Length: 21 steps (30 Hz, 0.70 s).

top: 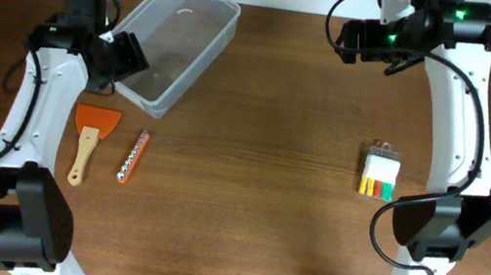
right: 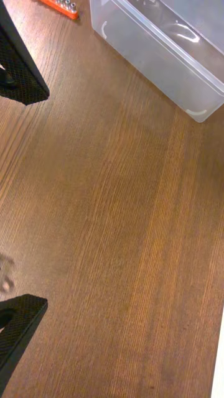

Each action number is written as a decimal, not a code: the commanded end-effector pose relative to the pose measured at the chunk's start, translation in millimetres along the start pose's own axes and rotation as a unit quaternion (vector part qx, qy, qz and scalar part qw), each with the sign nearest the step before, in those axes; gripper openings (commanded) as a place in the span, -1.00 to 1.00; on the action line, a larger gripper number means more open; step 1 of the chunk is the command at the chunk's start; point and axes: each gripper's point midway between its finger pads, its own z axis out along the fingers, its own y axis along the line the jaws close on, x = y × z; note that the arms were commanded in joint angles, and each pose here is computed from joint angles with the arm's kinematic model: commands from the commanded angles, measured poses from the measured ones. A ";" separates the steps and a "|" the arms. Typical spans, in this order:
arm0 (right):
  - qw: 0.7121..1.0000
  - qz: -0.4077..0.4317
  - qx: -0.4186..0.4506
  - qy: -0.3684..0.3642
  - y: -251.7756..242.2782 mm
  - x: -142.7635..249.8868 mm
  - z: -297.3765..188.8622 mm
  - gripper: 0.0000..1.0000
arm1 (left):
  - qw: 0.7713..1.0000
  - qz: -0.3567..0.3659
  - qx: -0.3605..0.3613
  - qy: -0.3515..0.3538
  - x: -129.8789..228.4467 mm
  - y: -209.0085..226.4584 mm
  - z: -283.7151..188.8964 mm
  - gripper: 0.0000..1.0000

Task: Pack container
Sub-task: 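Reach the left gripper to the clear box's near corner and grasp it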

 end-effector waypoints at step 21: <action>1.000 -0.003 -0.011 0.015 7.3 4.4 10.5 0.97 | 0.980 -0.167 -0.067 0.079 34.2 26.1 43.5 0.57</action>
